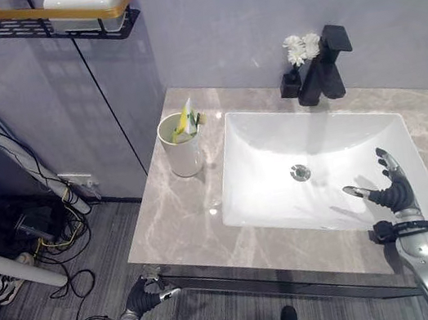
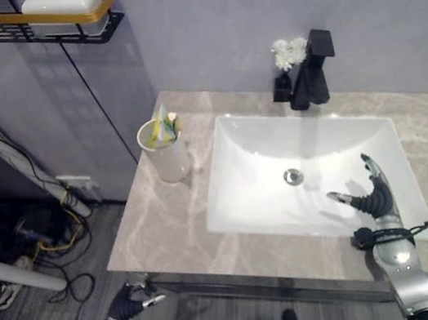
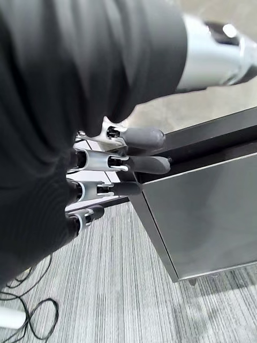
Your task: Put brush and paste in cup on sink, flatten towel.
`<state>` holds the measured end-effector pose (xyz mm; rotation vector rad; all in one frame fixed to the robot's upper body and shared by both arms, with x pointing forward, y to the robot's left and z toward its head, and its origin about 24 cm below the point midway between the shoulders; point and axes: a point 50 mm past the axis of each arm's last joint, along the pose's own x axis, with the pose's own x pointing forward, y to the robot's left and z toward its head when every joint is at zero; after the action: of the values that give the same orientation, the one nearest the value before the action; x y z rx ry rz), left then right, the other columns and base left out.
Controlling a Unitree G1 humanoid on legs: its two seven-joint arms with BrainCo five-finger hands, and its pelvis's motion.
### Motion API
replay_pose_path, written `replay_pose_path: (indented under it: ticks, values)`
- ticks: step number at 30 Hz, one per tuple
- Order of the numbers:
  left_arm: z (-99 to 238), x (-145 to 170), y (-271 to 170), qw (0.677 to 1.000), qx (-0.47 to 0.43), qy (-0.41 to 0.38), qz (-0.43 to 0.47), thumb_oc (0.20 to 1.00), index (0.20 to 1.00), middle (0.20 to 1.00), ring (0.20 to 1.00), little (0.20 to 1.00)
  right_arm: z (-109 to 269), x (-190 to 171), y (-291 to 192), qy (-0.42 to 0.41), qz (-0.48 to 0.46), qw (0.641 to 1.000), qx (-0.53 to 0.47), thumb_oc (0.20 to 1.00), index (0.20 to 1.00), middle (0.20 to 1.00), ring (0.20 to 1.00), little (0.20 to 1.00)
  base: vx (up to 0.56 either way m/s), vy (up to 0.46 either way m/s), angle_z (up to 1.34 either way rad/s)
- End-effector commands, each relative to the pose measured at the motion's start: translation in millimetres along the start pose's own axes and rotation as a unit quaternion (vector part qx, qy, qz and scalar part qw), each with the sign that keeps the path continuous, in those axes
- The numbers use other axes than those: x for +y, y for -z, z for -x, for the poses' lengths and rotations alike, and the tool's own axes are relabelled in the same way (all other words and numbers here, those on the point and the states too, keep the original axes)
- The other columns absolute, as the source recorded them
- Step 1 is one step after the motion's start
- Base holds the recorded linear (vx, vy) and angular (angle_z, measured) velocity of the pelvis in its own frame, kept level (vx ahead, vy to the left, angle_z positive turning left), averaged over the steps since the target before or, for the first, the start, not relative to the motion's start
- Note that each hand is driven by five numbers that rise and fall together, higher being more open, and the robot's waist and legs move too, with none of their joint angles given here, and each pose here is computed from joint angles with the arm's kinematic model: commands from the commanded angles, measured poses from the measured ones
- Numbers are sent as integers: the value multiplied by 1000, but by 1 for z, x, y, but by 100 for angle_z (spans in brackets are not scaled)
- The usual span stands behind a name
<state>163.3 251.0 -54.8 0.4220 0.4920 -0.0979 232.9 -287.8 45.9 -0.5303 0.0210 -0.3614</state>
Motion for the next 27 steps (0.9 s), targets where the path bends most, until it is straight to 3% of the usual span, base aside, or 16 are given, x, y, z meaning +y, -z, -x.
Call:
replay_pose_path:
  ticks: [1, 2, 4, 8, 11, 13, 15, 17, 18, 20, 22, 25, 27]
  values:
    - [37, 75, -90, 979, -205, -1, -18, 1000, 1000, 1000, 1000, 1000, -21, -42, -26, 74, 6, 995, -64, 1000, 1000, 1000, 1000, 1000, -13, 61, -18]
    - [66, 116, -118, 968, -251, -14, -22, 1000, 1000, 1000, 1000, 1000, -19, -42, -18, 75, 1, 996, -52, 1000, 1000, 1000, 1000, 1000, -6, 42, 7]
    - [93, 149, -157, 950, -301, -40, -71, 1000, 1000, 1000, 1000, 1000, -15, -40, -7, 61, 5, 998, -33, 1000, 1000, 1000, 1000, 1000, 89, 25, 50]
    - [113, 178, -194, 914, -367, -126, -117, 1000, 1000, 1000, 1000, 1000, -4, -46, -4, 42, 24, 998, -34, 1000, 1000, 1000, 1000, 1000, 39, -30, 28]
    - [111, 179, -196, 907, -381, -147, -105, 1000, 1000, 1000, 1000, 1000, -3, -58, -16, 53, 46, 996, -63, 1000, 1000, 1000, 1000, 1000, 29, -45, 1]
    - [101, 167, -194, 903, -408, -128, -39, 1000, 1000, 1000, 1000, 1000, -1, -79, -41, 96, 68, 986, -123, 1000, 1000, 1000, 1000, 1000, -46, -65, -9]
    - [94, 160, -192, 907, -404, -111, -29, 1000, 1000, 1000, 1000, 1000, 2, -88, -48, 116, 80, 980, -137, 1000, 1000, 1000, 1000, 1000, -17, -25, -9]
    - [88, 138, -189, 913, -402, -64, -33, 1000, 1000, 1000, 1000, 1000, 23, -139, -77, 261, 125, 935, -204, 1000, 1000, 1000, 1000, 1000, 52, 1, -34]
    - [88, 135, -189, 913, -403, -59, -33, 918, 918, 918, 918, 918, 27, -148, -80, 293, 126, 924, -210, 1000, 1000, 1000, 1000, 1000, 35, 9, -50]
    - [71, 126, -151, 939, -339, -60, -11, 200, 200, 200, 200, 200, 41, -176, -84, 383, 129, 888, -218, 1000, 1000, 1000, 1000, 1000, 14, 15, -42]
    - [68, 117, -141, 943, -330, -38, 29, 200, 200, 200, 200, 200, 61, -199, -84, 490, 88, 835, -233, 1000, 1000, 1000, 1000, 1000, 19, 21, -34]
    - [68, 115, -140, 944, -327, -28, 32, 200, 200, 200, 200, 200, 64, -202, -74, 517, 74, 826, -213, 1000, 1000, 1000, 1000, 1000, 14, 8, -23]
    - [66, 113, -138, 946, -321, -17, 44, 200, 200, 200, 200, 200, 79, -220, -42, 581, 26, 799, -153, 1000, 1000, 1000, 1000, 1000, 16, 9, -14]
